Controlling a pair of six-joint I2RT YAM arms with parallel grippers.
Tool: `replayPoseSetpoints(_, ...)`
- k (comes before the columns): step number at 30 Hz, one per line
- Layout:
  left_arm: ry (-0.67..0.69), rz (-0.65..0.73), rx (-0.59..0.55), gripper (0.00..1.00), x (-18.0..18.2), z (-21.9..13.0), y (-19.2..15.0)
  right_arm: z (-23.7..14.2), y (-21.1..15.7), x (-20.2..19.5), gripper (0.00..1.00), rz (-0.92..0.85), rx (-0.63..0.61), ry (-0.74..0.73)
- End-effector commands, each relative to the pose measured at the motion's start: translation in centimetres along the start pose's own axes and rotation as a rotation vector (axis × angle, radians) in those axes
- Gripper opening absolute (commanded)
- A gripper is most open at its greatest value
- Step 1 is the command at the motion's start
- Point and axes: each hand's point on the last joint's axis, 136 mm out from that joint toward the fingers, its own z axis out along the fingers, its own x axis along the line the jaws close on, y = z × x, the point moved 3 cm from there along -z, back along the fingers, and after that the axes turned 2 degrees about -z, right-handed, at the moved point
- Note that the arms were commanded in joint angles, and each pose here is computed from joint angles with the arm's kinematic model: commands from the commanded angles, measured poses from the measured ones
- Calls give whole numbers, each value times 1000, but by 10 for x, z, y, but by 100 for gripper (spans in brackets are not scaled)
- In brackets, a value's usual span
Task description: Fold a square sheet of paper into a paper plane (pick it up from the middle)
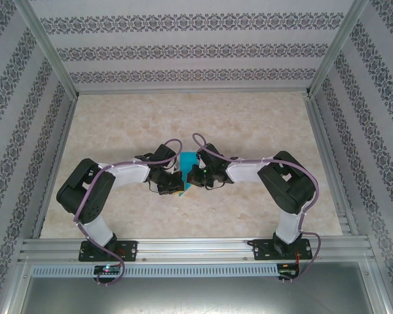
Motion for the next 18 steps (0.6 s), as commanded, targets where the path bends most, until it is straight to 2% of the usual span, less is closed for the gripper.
replayPoseSetpoints(1,195,-85,69,0,44,5,-18,-1,6,-16,0,-7,-6,-52)
replayPoseSetpoints(11,243,-132,126,0,64,11,-35,-38,43,-76,0,60,-105,-135)
replayPoseSetpoints(15,199,-95,101,0,50,7,-26,-65,57,-68,0,38,-170,-145)
replayPoseSetpoints(18,116,-39,65,0,27,1,-13,-85,59,-54,0,26,-218,-130)
